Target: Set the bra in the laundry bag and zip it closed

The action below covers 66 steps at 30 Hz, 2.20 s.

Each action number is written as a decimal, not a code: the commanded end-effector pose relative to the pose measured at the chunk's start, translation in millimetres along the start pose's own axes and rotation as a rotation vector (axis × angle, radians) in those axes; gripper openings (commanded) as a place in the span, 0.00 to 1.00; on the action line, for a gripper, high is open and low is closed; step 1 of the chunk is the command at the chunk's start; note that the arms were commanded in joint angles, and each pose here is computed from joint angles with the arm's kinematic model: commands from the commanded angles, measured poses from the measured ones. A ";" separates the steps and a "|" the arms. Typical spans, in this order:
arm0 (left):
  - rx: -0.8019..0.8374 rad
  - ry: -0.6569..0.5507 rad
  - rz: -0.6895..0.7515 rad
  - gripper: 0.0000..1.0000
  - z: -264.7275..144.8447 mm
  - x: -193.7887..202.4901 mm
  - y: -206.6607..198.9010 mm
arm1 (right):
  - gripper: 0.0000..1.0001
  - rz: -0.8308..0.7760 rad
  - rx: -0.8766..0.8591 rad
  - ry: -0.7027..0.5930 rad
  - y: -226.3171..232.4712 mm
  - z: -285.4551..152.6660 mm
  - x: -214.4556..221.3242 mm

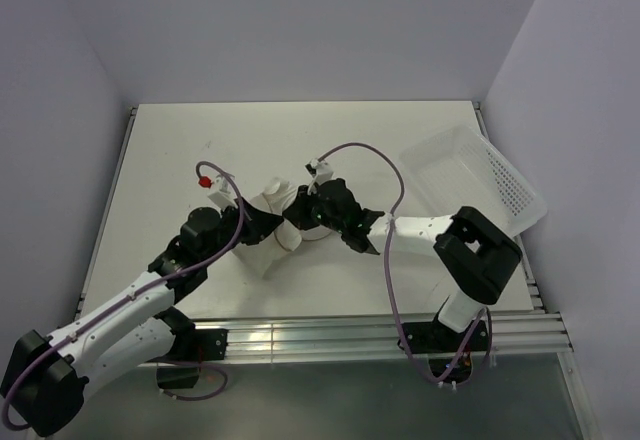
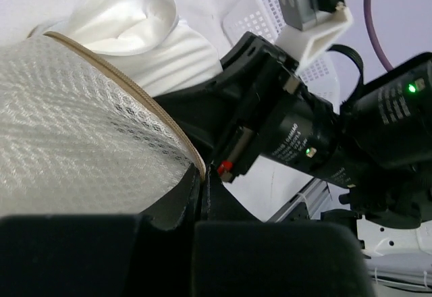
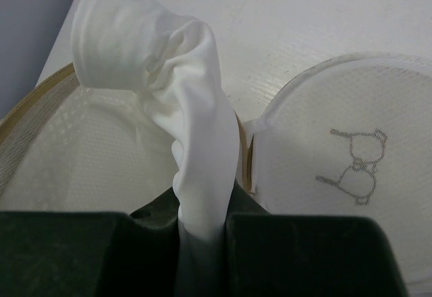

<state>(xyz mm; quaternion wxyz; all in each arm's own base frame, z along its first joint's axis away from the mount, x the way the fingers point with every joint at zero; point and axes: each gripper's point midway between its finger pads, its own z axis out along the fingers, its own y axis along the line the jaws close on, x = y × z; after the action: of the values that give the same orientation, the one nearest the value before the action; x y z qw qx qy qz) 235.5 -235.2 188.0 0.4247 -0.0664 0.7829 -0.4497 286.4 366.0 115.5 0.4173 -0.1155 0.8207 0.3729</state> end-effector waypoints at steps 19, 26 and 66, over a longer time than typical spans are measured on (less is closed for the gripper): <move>0.163 -0.134 0.153 0.00 23.7 -34.9 -42.0 | 0.00 0.058 0.027 -0.163 17.6 -54.7 -55.8; 0.402 -0.116 0.135 0.00 33.8 -32.2 -127.8 | 0.00 -0.047 0.086 -0.222 17.5 -117.0 -102.5; 0.077 -0.198 0.028 0.00 -31.6 35.1 44.5 | 0.72 -0.012 0.135 0.116 17.7 -3.0 34.2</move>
<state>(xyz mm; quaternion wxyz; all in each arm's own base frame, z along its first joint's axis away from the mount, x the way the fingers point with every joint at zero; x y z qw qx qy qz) 201.2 -211.8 143.4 0.4998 -0.0705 0.7245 -0.4695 250.3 386.5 81.4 0.3590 -0.1262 0.8711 0.3105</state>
